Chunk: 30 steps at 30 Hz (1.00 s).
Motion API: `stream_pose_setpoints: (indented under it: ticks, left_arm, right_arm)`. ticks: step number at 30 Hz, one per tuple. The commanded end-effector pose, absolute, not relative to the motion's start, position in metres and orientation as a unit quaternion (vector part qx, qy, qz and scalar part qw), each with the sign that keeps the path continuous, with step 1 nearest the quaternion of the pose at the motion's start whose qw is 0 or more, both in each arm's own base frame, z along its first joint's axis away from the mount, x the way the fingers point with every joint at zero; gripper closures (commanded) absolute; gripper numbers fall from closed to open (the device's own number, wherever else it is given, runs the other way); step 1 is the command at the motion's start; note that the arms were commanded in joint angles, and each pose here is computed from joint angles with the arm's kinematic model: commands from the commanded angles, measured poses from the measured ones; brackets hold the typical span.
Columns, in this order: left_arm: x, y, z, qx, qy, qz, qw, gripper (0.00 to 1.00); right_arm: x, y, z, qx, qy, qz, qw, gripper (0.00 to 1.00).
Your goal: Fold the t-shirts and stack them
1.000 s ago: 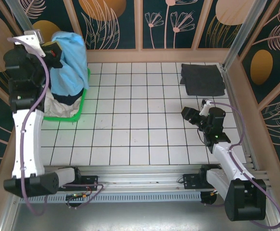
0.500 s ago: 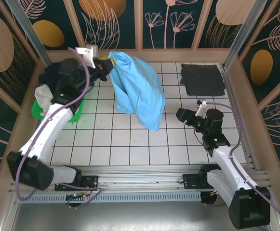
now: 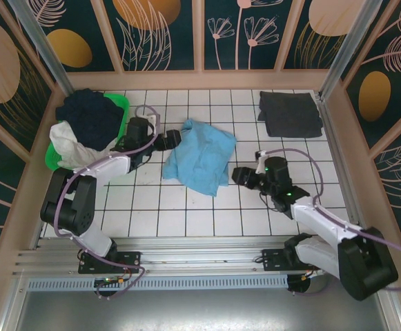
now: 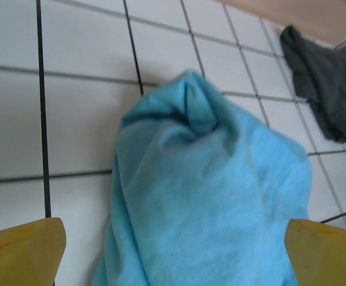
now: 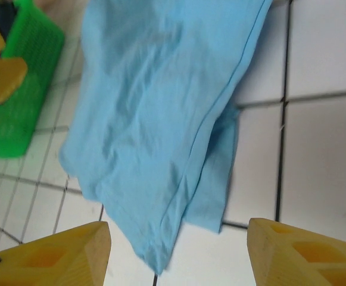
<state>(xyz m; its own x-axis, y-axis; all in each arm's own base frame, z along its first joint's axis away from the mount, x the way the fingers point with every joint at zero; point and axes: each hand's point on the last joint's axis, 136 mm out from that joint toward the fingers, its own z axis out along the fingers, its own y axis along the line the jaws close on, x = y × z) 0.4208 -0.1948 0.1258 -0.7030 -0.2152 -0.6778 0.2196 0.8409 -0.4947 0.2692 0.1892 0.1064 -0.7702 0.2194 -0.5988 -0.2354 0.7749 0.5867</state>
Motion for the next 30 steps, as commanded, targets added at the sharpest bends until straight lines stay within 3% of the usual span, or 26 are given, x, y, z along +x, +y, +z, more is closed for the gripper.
stream_pose_setpoints:
  ticks: [1, 6, 11, 17, 21, 27, 30]
  left_arm:
    - [0.4, -0.202, 0.102, 0.02, 0.891, -0.257, 0.374, 0.09]
    - [0.377, -0.203, 0.064, 0.005, 0.903, -0.264, 0.338, 0.29]
    - [0.363, -0.192, 0.033, -0.005, 0.918, -0.242, 0.314, 0.29]
    - [0.356, -0.186, 0.03, -0.011, 0.918, -0.238, 0.318, 0.37]
    - [0.353, -0.181, 0.03, -0.011, 0.921, -0.225, 0.319, 0.43]
    - [0.351, -0.177, 0.059, -0.003, 0.909, -0.227, 0.349, 0.4]
    - [0.351, -0.177, 0.084, 0.015, 0.897, -0.232, 0.376, 0.37]
  right_arm:
    - [0.27, 0.218, 0.099, -0.036, 0.884, 0.321, 0.338, 0.38]
    - [0.258, 0.261, 0.069, -0.099, 0.906, 0.28, 0.303, 0.4]
    - [0.252, 0.277, 0.045, -0.111, 0.916, 0.257, 0.286, 0.4]
    - [0.26, 0.278, 0.019, -0.122, 0.935, 0.186, 0.277, 0.47]
    - [0.266, 0.275, 0.008, -0.125, 0.944, 0.138, 0.272, 0.66]
    - [0.281, 0.247, 0.033, -0.107, 0.941, 0.07, 0.312, 0.99]
    - [0.293, 0.238, 0.078, -0.095, 0.927, 0.08, 0.355, 1.0]
